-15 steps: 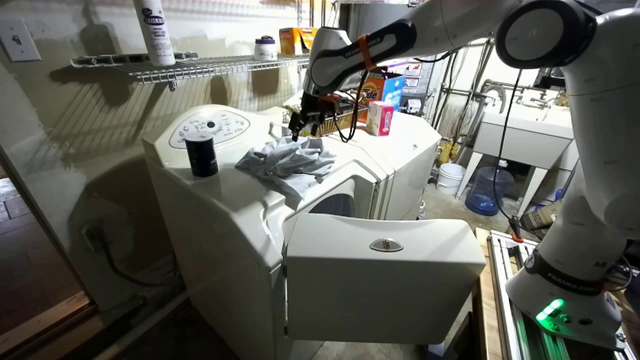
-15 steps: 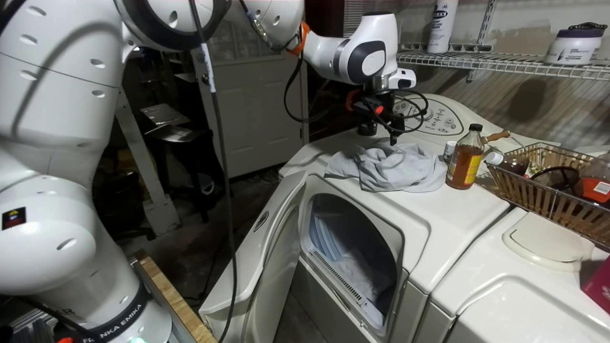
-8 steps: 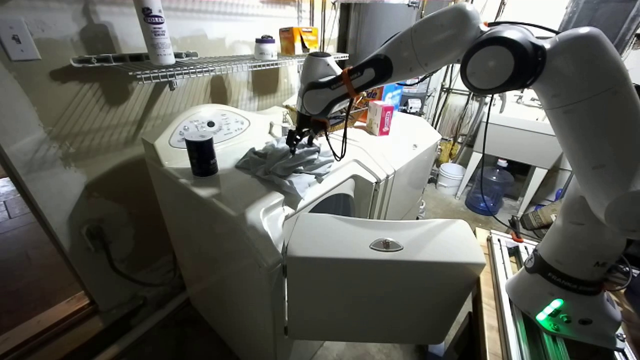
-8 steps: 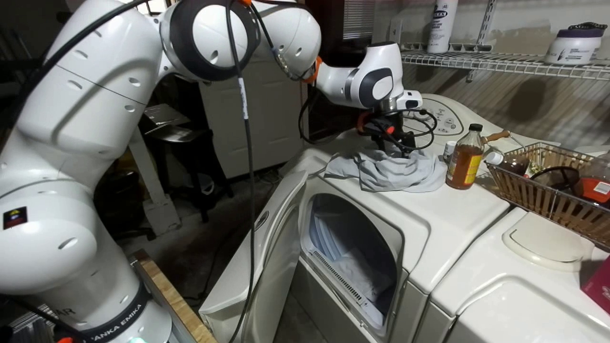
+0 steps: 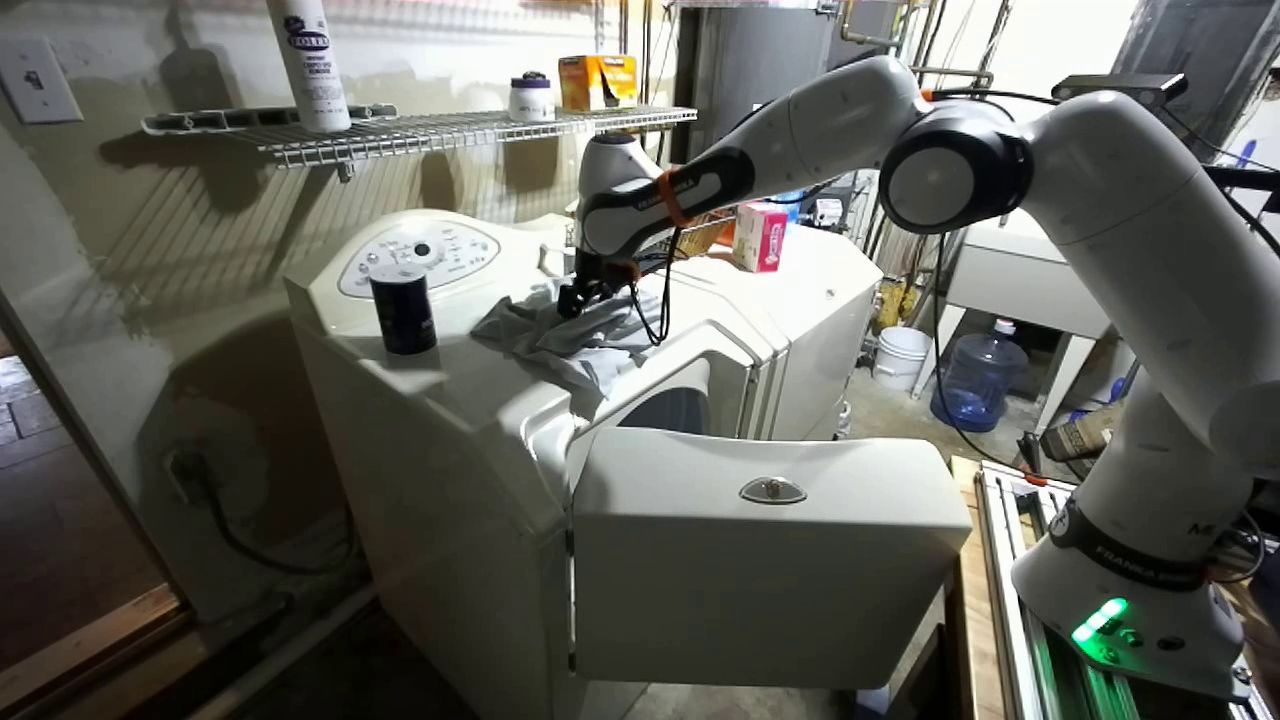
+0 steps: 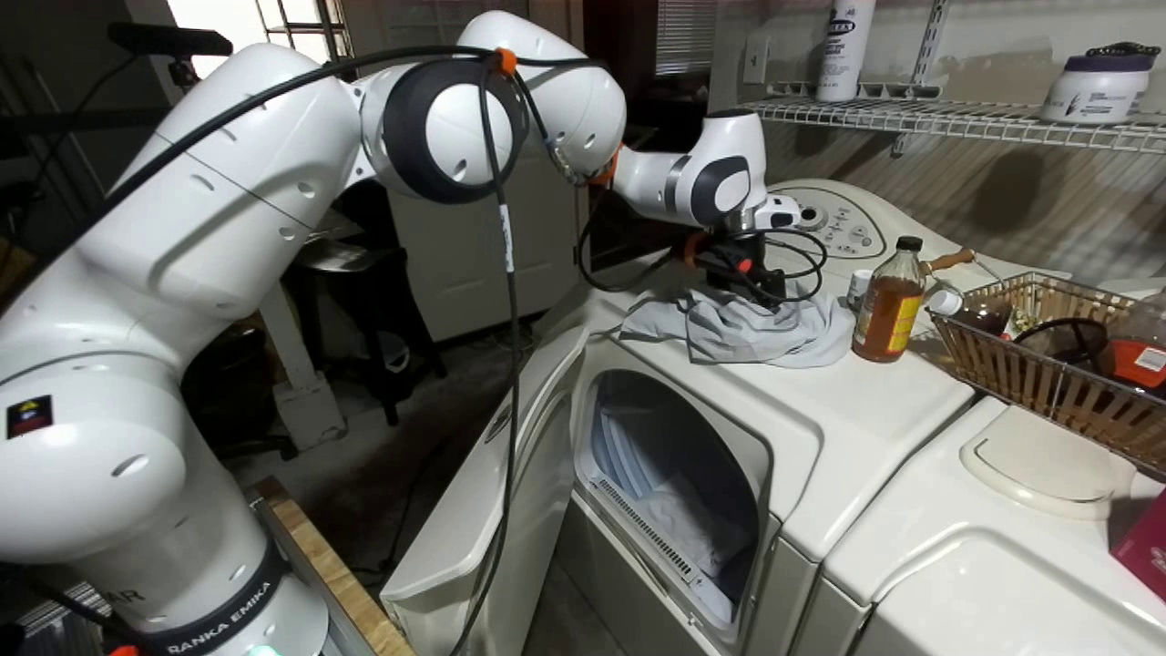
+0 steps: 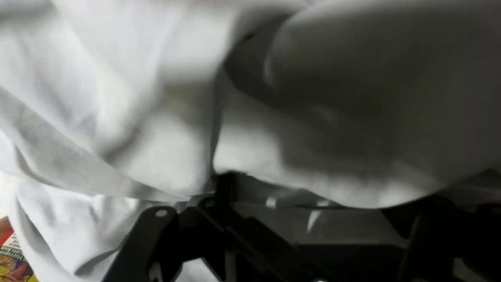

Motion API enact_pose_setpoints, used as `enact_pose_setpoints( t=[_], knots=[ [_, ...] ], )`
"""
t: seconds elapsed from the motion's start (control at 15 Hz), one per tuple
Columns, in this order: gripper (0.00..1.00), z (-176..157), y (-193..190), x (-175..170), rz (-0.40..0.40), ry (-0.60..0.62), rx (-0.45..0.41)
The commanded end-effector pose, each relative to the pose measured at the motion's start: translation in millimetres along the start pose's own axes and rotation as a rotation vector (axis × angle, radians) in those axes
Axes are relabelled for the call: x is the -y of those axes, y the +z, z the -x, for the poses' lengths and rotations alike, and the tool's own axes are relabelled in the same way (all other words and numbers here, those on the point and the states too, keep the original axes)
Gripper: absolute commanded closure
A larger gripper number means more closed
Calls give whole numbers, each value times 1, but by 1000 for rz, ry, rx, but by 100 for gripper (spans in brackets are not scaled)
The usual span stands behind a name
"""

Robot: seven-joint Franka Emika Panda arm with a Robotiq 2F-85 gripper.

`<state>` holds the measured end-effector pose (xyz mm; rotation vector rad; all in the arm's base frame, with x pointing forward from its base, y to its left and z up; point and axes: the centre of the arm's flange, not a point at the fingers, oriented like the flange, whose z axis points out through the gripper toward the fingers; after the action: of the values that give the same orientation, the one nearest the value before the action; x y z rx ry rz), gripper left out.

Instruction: Put the item of clothing on top of the washing machine on the left inside the machine.

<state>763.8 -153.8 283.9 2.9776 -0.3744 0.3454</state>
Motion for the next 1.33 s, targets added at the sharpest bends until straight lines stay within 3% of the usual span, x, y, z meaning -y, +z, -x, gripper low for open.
enact_pose_setpoints(
  t=[0.0, 0.53, 0.93, 1.27],
  knots=[
    [41, -20, 12, 9, 1, -25, 57],
    [98, -13, -13, 19, -44, -14, 146],
    [99, -1, -28, 18, -84, 18, 139],
    [99, 11, -70, 16, -92, 77, 119]
  ],
)
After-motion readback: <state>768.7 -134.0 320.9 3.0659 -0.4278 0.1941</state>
